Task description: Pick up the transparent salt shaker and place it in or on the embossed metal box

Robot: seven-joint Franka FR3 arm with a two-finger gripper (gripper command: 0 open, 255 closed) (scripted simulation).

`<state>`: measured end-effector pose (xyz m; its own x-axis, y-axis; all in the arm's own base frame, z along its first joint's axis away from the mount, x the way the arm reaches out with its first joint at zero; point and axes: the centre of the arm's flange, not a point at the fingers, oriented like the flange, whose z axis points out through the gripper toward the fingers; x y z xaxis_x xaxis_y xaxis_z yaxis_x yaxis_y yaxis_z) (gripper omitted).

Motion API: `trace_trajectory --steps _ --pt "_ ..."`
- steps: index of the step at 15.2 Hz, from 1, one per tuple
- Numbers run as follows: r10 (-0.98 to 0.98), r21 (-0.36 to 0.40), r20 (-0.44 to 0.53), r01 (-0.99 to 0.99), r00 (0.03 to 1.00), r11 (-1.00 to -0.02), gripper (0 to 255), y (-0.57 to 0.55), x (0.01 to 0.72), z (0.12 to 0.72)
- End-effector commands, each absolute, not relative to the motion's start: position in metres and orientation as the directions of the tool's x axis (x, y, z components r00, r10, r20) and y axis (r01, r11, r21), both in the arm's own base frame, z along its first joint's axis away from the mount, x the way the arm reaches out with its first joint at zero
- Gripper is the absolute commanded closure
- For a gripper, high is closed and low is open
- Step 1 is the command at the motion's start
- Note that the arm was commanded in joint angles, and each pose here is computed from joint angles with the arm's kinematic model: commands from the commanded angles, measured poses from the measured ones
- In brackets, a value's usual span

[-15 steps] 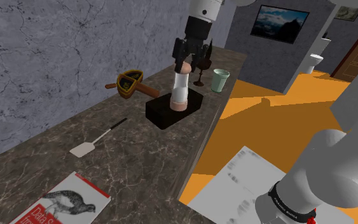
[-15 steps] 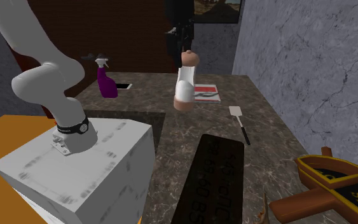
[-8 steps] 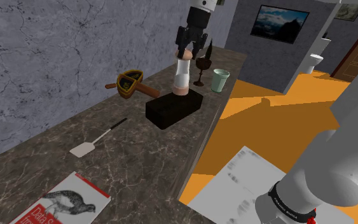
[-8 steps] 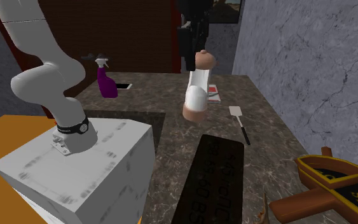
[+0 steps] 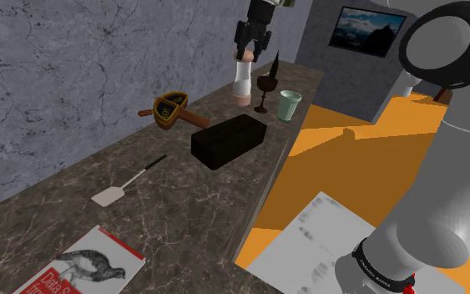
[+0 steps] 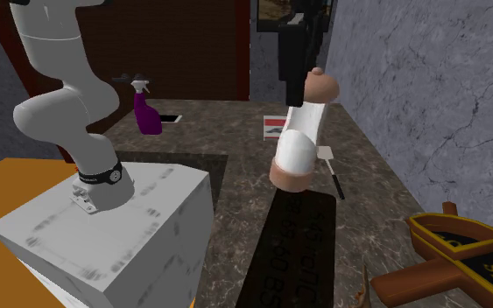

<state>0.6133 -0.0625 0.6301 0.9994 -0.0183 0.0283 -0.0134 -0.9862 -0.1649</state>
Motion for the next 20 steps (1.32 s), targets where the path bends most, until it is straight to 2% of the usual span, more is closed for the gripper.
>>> trace_trajectory --steps 1,20 --pt "-0.017 -0.164 0.028 -0.012 0.999 -0.986 255 -0.085 0.634 0.636" --pt "-0.017 -0.164 0.028 -0.012 0.999 -0.986 255 -0.085 0.634 0.536"
